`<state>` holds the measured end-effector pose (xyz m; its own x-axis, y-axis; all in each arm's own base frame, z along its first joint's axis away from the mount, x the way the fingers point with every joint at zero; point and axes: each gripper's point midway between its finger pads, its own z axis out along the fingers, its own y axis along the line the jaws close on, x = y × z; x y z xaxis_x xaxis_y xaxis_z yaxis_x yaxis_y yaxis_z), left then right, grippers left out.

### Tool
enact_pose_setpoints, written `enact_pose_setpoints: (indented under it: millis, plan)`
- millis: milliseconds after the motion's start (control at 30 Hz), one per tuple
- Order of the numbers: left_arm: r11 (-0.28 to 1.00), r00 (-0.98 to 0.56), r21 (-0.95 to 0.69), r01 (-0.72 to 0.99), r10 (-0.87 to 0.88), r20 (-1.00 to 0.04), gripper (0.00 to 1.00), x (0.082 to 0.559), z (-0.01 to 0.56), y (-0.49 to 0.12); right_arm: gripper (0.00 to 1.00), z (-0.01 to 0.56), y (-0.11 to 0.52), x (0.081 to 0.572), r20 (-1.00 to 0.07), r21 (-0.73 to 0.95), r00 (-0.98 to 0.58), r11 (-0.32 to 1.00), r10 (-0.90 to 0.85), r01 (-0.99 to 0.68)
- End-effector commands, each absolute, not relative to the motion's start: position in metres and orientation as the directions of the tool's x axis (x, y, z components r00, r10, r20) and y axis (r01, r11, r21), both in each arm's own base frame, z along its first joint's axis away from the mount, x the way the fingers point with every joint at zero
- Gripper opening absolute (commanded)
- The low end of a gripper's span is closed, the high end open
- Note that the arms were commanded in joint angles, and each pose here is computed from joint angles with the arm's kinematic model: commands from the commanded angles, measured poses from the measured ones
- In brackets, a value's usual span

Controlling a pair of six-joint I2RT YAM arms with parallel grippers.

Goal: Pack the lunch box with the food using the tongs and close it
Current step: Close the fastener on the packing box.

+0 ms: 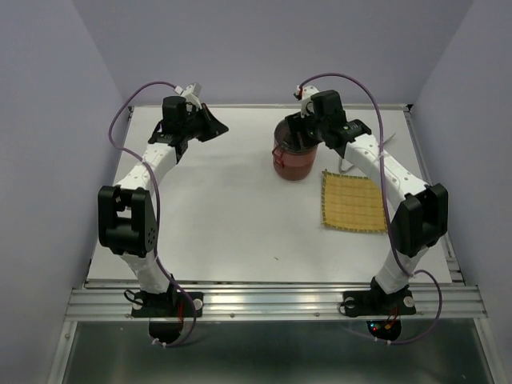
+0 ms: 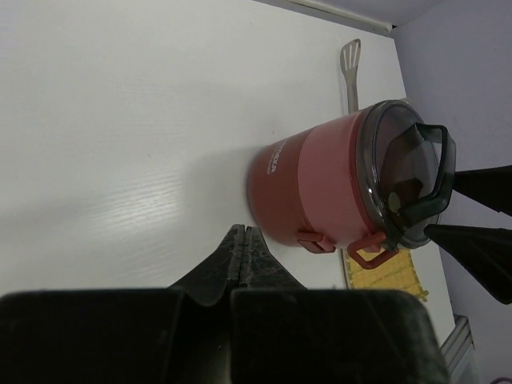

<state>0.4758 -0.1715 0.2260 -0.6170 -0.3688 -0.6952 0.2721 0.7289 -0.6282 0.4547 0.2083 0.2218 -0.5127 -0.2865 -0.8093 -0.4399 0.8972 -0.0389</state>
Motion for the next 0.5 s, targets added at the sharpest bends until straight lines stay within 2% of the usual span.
enact_pose_setpoints:
  millis: [0, 100, 167, 200, 300, 333, 400, 433, 467]
  plan:
    - [0.686, -0.606, -0.639, 0.349, -0.355, -0.712, 0.0, 0.475, 0.242, -0.199, 0.77, 0.274, 0.221, 0.445, -0.883, 0.042, -0.434, 0.892, -0.178, -0.451]
    - [0.661, -0.631, -0.657, 0.363, -0.344, -0.696, 0.0, 0.464, 0.237, -0.217, 0.77, 0.284, 0.219, 0.441, -0.889, 0.083, -0.441, 0.905, -0.122, -0.417]
    - [0.644, -0.639, -0.668, 0.373, -0.345, -0.688, 0.0, 0.453, 0.235, -0.227, 0.69, 0.291, 0.219, 0.437, -0.893, 0.111, -0.441, 0.906, -0.089, -0.409]
    - [0.632, -0.649, -0.671, 0.388, -0.33, -0.686, 0.0, 0.445, 0.234, -0.239, 0.6, 0.293, 0.221, 0.435, -0.892, 0.128, -0.445, 0.903, -0.076, -0.411]
    - [0.608, -0.67, -0.684, 0.402, -0.314, -0.673, 0.0, 0.426, 0.229, -0.256, 0.55, 0.293, 0.219, 0.435, -0.884, 0.175, -0.468, 0.916, -0.015, -0.36]
    - [0.584, -0.662, -0.684, 0.437, -0.306, -0.685, 0.0, 0.417, 0.236, -0.269, 0.42, 0.292, 0.22, 0.435, -0.877, 0.205, -0.48, 0.916, 0.016, -0.344]
    - [0.559, -0.682, -0.703, 0.439, -0.303, -0.666, 0.0, 0.403, 0.228, -0.282, 0.3, 0.287, 0.223, 0.44, -0.87, 0.228, -0.491, 0.919, 0.043, -0.323]
    - [0.547, -0.684, -0.703, 0.455, -0.291, -0.669, 0.0, 0.397, 0.227, -0.292, 0.14, 0.283, 0.224, 0.441, -0.863, 0.242, -0.503, 0.919, 0.058, -0.311]
    - [0.545, -0.69, -0.704, 0.455, -0.285, -0.666, 0.0, 0.396, 0.223, -0.295, 0.09, 0.274, 0.22, 0.446, -0.855, 0.232, -0.514, 0.932, 0.06, -0.277]
